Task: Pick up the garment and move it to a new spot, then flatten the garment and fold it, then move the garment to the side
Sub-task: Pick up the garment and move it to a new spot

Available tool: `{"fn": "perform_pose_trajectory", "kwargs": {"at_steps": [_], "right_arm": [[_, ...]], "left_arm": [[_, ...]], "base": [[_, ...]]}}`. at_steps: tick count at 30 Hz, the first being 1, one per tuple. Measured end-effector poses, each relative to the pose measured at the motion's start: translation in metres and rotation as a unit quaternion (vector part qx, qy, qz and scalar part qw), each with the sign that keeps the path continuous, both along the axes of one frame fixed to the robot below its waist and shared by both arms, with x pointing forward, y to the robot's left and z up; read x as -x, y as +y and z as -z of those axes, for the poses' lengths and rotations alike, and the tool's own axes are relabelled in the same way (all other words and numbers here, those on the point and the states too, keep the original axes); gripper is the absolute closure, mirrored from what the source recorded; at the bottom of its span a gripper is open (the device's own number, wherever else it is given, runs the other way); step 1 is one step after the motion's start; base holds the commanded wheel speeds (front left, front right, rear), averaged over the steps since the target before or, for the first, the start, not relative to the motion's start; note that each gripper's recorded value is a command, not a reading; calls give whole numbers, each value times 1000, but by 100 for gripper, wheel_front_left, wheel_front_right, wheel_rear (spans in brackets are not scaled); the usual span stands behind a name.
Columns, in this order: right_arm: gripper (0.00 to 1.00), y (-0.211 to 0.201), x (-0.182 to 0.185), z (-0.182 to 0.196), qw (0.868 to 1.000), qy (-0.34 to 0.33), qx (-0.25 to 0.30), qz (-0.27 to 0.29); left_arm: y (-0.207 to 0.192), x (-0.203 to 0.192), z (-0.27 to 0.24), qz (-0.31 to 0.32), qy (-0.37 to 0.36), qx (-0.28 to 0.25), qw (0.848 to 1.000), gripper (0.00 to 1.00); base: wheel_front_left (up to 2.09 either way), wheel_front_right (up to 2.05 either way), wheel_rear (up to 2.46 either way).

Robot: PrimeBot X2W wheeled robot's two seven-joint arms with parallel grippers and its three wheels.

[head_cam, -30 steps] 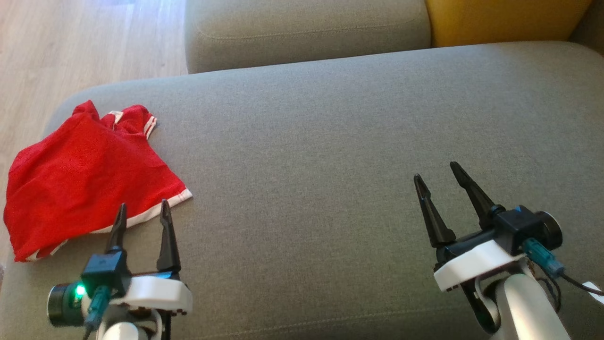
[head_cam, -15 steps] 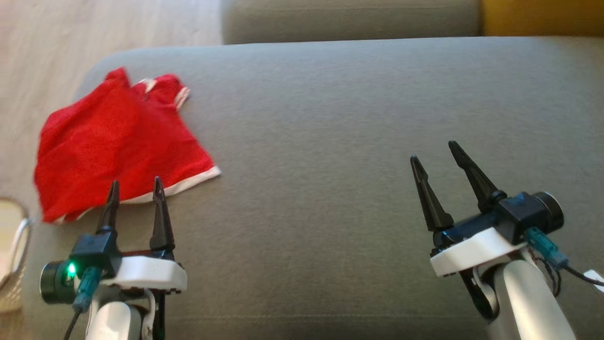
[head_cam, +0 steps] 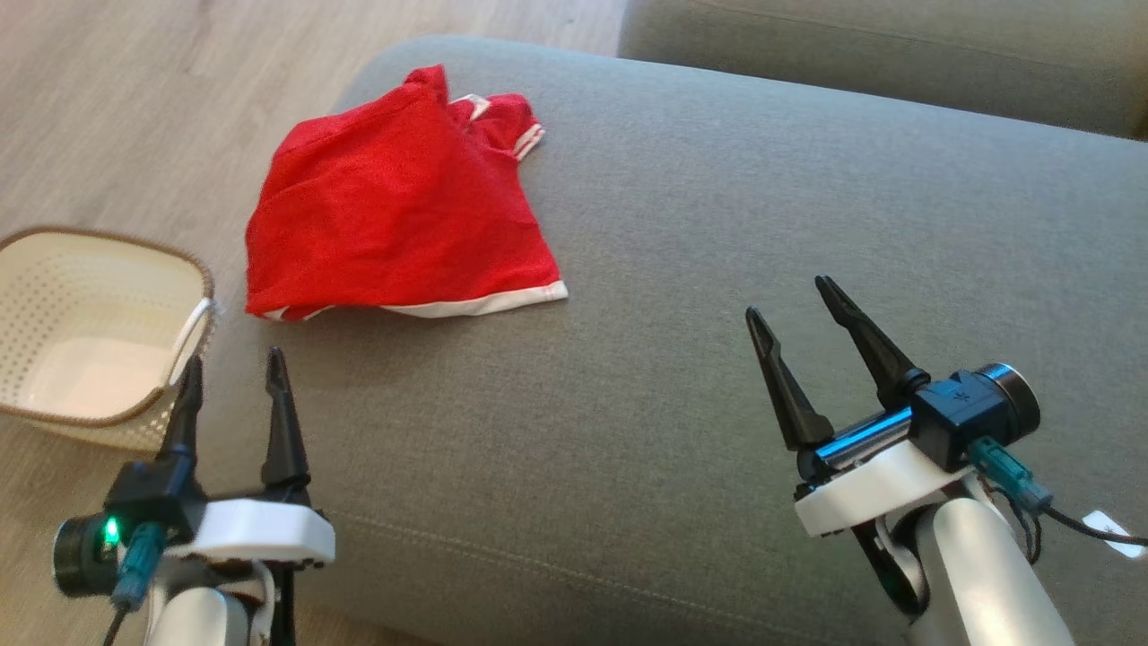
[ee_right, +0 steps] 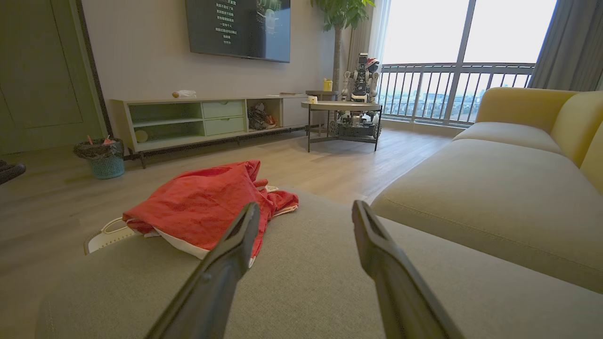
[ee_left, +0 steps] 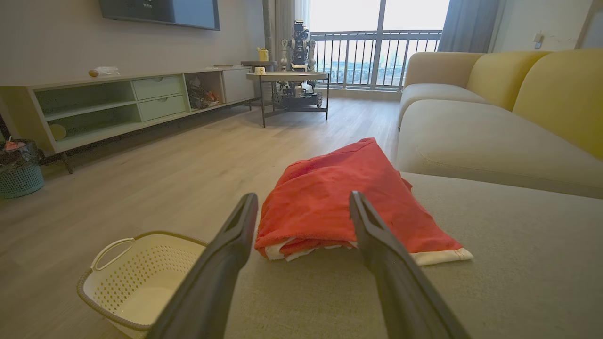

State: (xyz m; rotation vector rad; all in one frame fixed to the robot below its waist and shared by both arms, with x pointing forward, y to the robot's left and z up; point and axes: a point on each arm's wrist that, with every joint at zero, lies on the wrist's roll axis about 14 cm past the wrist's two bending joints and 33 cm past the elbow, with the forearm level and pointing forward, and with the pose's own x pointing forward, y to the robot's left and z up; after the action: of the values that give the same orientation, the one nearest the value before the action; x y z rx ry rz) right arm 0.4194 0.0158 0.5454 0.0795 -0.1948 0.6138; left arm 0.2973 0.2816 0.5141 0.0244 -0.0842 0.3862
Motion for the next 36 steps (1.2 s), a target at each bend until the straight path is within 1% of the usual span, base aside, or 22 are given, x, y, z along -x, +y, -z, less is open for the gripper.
{"fn": "perform_pose_trajectory", "kwargs": {"at_steps": [5, 7, 10, 13, 16, 20, 22, 24, 25, 28, 29, 31, 32, 36], "right_arm": [[0, 5, -2, 8, 1000, 10, 0, -7], [0, 1, -5, 11, 1000, 14, -1, -1], [0, -6, -14, 11, 1000, 11, -1, 10], [0, -15, -24, 13, 1000, 6, 1, 24], [0, -24, -34, 19, 999, 6, 7, 39], [0, -42, -51, 24, 998, 2, 11, 65], [0, -52, -59, 28, 997, 1, 13, 80], [0, -59, -66, 36, 996, 4, 18, 90], [0, -62, -68, 41, 995, 8, 23, 94], [0, -70, -72, 55, 994, 19, 33, 103], [0, -70, -72, 55, 994, 19, 33, 103], [0, -76, -73, 60, 993, 23, 35, 110], [0, -80, -74, 62, 992, 25, 37, 114], [0, -92, -78, 65, 990, 25, 42, 130]], "left_arm": [[10, 3, 3, -11, 7, -2, 1000, 0], [13, -2, 1, -12, 5, -1, 1000, 0], [18, -16, -1, -1, -5, 15, 1000, 0], [19, -42, -8, 27, -15, 12, 999, 0], [22, -76, -16, 60, -11, -8, 998, 0], [24, -129, -17, 103, 30, 4, 994, 0], [24, -155, -16, 126, 59, -9, 990, 0], [27, -180, -11, 140, 97, -34, 985, 0], [30, -191, -6, 141, 117, -37, 982, 0], [31, -216, 25, 149, 199, -28, 968, 0], [31, -216, 25, 149, 199, -28, 968, 0], [28, -226, 50, 157, 250, -11, 955, 0], [26, -228, 63, 160, 279, -10, 947, 0], [34, -232, 97, 160, 363, -32, 917, 0]], "base": [[0, 0, 0], [0, 0, 0], [0, 0, 0], [0, 0, 0], [0, 0, 0], [0, 0, 0], [0, 0, 0], [0, 0, 0], [0, 0, 0], [0, 0, 0], [0, 0, 0], [0, 0, 0], [0, 0, 0], [0, 0, 0]]}}
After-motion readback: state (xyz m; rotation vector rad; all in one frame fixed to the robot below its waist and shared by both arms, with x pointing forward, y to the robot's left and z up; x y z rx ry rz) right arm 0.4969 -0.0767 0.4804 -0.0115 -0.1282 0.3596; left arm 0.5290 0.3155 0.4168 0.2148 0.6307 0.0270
